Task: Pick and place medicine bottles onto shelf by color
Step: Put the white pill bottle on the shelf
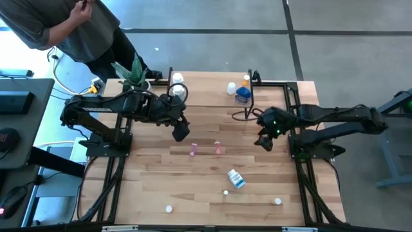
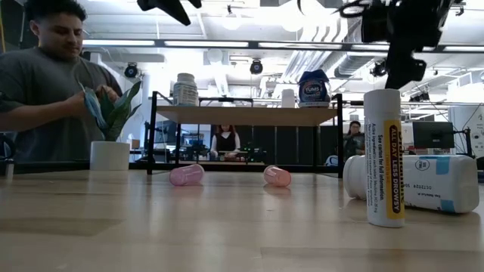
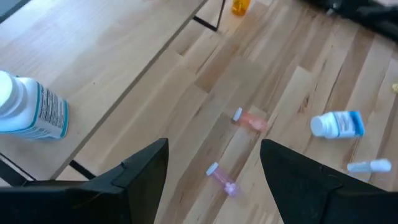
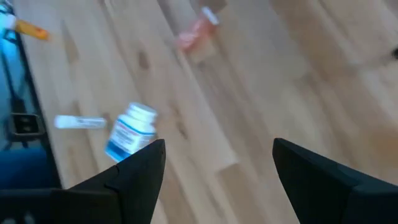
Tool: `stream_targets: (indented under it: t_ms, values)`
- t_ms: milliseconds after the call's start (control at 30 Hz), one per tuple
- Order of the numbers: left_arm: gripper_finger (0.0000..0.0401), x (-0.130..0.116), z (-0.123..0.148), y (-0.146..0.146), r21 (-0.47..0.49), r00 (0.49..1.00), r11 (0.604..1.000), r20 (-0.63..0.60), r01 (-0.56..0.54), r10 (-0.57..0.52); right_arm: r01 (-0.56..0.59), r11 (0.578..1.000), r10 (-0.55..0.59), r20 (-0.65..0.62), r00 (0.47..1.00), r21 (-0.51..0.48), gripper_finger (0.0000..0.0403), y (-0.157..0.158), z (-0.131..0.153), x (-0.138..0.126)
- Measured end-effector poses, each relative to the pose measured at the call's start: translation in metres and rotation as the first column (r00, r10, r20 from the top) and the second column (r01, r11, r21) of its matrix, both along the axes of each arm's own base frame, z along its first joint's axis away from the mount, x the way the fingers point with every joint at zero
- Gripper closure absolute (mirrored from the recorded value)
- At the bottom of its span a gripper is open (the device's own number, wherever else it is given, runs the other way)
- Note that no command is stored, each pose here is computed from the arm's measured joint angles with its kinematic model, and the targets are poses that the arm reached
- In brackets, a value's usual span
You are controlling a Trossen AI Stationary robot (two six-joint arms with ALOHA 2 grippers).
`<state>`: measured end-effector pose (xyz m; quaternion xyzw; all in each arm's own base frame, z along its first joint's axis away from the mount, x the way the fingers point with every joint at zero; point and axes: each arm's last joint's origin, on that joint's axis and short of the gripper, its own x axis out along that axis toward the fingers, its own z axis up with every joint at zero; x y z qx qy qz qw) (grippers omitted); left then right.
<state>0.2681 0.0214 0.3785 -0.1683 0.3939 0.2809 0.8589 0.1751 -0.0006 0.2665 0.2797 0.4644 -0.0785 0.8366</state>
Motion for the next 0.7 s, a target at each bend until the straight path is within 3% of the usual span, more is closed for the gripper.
stream_targets:
  t_ms: [400, 700]
  values:
    - [0.0158, 0.002, -0.021, -0.037, 0.01, 0.994, 0.995, -0.044, 0.1, -0.1, 0.121, 0.976, -0.111, -0.063, 0.992, 0.183, 0.0116, 0.062, -0.001, -0.004]
    - [0.0158, 0.006, -0.05, -0.07, -0.034, 0.988, 0.988, -0.018, 0.151, -0.151, 0.132, 0.966, -0.128, -0.034, 0.991, 0.221, 0.0116, 0.096, -0.01, 0.03]
